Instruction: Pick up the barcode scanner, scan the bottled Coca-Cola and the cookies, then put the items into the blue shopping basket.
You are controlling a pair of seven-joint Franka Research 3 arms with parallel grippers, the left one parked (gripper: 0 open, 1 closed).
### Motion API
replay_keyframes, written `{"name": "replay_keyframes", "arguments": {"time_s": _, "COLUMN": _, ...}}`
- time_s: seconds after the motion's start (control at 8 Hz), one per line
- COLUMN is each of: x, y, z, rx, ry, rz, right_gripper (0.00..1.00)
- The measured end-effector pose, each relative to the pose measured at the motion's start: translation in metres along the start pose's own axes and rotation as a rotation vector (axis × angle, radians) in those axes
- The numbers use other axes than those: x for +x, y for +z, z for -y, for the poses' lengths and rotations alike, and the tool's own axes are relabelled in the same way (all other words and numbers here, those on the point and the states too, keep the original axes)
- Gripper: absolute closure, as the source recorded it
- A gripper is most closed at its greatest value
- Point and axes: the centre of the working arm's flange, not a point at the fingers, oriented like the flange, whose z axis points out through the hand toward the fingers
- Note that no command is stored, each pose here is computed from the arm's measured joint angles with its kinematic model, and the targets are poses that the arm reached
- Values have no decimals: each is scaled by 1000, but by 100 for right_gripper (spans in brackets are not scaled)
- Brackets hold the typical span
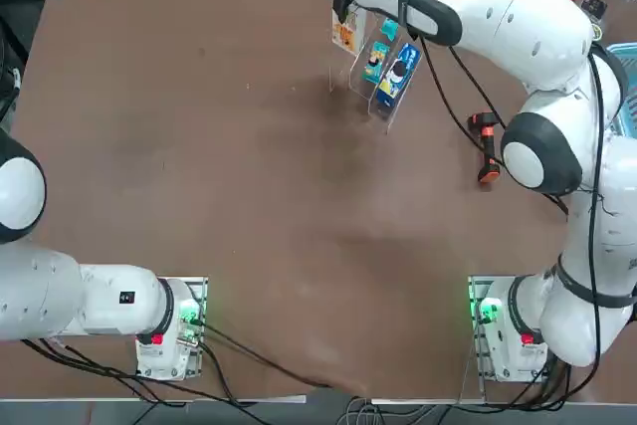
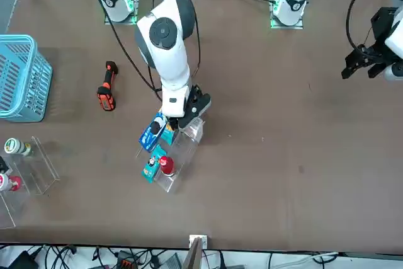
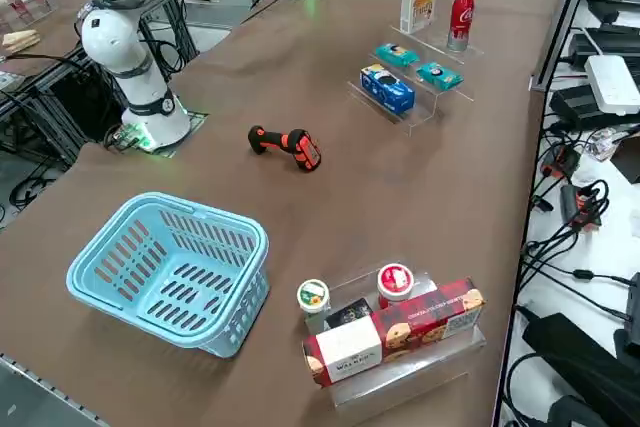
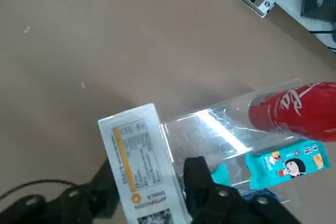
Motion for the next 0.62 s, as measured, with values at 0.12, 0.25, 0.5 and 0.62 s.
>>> {"name": "replay_keyframes", "arguments": {"time_s": 0.12, "x": 0, "y": -1, "z": 2, "rx": 1, "ry": -2, "rz": -1, "right_gripper": 52}}
{"name": "replay_keyframes", "arguments": {"time_s": 0.25, "x": 0, "y": -1, "z": 2, "rx": 1, "ry": -3, "rz": -1, "right_gripper": 55}}
{"name": "replay_keyframes", "arguments": {"time_s": 0.5, "x": 1, "y": -2, "z": 2, "rx": 1, "ry": -3, "rz": -1, "right_gripper": 64}}
{"name": "replay_keyframes", "arguments": {"time_s": 0.62, "x": 0, "y": -3, "z": 2, "rx": 1, "ry": -3, "rz": 10, "right_gripper": 64}}
